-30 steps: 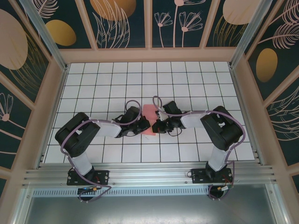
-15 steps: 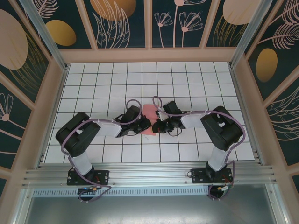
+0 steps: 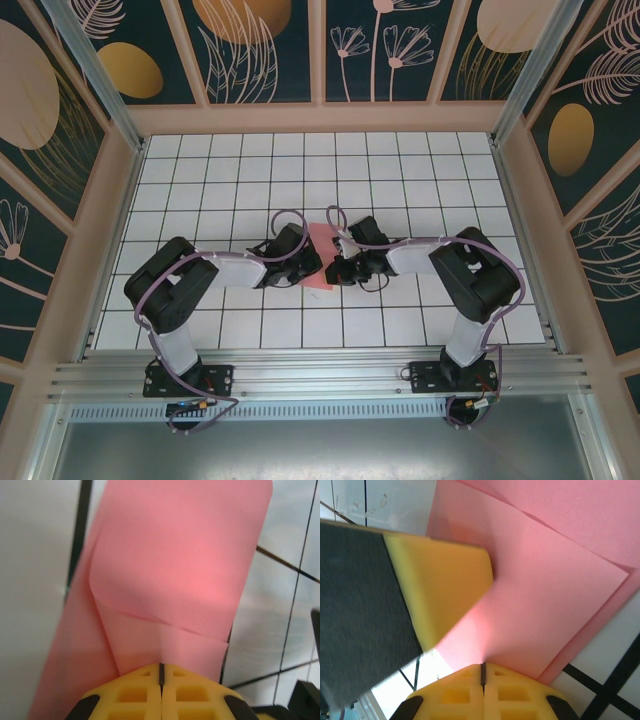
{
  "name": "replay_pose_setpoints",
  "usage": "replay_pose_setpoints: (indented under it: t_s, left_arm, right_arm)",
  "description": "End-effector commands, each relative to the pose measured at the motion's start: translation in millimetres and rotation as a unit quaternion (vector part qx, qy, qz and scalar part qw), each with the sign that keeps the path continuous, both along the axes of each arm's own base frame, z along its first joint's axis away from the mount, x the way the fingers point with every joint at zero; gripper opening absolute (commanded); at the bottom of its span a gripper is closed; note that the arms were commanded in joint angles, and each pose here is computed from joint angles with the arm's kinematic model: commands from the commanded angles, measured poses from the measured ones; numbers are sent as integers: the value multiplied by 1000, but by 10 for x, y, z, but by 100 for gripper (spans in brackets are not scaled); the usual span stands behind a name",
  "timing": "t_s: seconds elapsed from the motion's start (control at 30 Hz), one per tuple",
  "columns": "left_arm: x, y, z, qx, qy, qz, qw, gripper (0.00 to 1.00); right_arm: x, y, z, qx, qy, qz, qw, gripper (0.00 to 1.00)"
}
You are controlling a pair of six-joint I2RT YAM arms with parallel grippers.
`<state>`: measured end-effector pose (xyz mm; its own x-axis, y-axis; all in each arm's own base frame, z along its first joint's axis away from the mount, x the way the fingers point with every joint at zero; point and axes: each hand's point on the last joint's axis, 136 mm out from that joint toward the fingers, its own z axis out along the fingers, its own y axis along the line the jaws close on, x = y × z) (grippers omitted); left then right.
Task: Fold a paper plane with a square sheet of paper (pick it up from the middle)
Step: Fold the triangle a second time at the center of the table.
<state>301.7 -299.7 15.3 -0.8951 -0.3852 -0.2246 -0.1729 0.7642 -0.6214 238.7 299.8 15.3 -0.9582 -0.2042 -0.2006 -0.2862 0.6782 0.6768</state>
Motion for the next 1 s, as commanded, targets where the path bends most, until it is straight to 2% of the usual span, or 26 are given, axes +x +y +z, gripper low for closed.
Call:
replay_pose_setpoints:
  t_s: [0.0,0.33,0.83,0.97]
  left_arm:
    - [152,309,-144,83,-11,39,996,6]
    - [284,380,-138,91,-25,51,994,8]
    - [431,681,-194,113,-32,75,990,9]
    - [468,679,-55,104,-45,73,991,11]
  right_arm:
    - [-161,-307,-345,-82,32,-14,996,0]
    - [-172,-306,-364,-80,34,-15,996,0]
    - [-195,-304,-379,-76,38,-15,996,0]
    - [-172,-288,-354,-73,35,-15,997,0]
